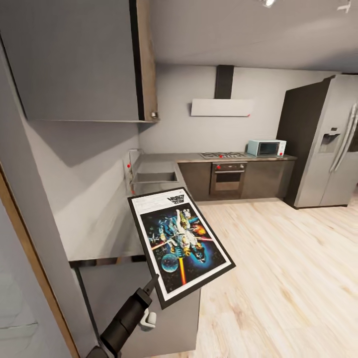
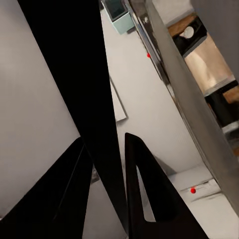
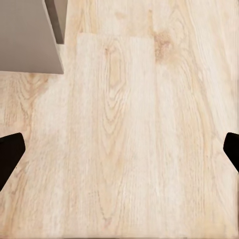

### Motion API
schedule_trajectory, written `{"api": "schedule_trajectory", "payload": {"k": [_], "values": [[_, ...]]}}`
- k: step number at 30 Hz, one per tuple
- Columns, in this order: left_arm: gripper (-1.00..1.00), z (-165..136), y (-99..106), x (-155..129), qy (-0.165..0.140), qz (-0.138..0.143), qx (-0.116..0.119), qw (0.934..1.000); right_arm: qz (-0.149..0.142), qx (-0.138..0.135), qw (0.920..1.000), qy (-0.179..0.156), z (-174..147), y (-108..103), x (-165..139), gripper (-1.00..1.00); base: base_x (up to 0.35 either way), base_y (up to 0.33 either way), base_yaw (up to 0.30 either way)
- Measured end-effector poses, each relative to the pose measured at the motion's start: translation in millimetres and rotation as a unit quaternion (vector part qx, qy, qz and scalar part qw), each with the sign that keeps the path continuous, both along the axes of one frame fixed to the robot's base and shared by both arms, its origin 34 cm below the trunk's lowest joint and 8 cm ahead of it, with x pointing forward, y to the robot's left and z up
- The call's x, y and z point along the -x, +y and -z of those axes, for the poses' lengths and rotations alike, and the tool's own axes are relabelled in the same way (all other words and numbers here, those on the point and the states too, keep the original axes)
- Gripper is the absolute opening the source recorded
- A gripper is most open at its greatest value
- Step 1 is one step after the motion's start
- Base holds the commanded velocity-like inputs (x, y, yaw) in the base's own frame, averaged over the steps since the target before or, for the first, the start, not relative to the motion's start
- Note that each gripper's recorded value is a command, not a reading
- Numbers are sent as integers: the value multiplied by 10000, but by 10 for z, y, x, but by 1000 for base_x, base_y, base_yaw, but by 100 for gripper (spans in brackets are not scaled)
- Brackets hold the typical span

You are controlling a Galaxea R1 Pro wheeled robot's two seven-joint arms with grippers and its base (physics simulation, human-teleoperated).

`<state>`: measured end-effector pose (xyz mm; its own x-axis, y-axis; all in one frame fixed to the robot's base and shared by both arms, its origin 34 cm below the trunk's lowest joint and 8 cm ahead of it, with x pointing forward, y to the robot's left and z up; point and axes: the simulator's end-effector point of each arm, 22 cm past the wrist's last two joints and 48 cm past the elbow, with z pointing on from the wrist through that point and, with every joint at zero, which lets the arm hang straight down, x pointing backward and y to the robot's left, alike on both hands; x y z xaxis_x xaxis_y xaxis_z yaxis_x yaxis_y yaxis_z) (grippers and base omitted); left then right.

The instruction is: Pick up the poster from the kitchen countertop and hang it on one of the wall nails in the kitchen.

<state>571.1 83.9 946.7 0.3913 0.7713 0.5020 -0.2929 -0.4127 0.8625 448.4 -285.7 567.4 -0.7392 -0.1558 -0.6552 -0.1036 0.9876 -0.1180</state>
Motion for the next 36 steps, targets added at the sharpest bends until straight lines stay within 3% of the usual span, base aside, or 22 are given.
{"api": "schedule_trajectory", "payload": {"k": [11,24,36], "values": [[-100,-52,-73,7,-21,4,103,9999,-1,-1,10000,-22,-14,1,-12,100,28,-7,-286],[-100,-68,-127,24,-23,43,128,9999,-1,0,10000,-27,-19,0,-13,100,312,0,-39],[-100,-96,-158,38,-56,77,132,9999,0,-1,10000,-57,-37,1,-33,100,253,-73,-237]]}}
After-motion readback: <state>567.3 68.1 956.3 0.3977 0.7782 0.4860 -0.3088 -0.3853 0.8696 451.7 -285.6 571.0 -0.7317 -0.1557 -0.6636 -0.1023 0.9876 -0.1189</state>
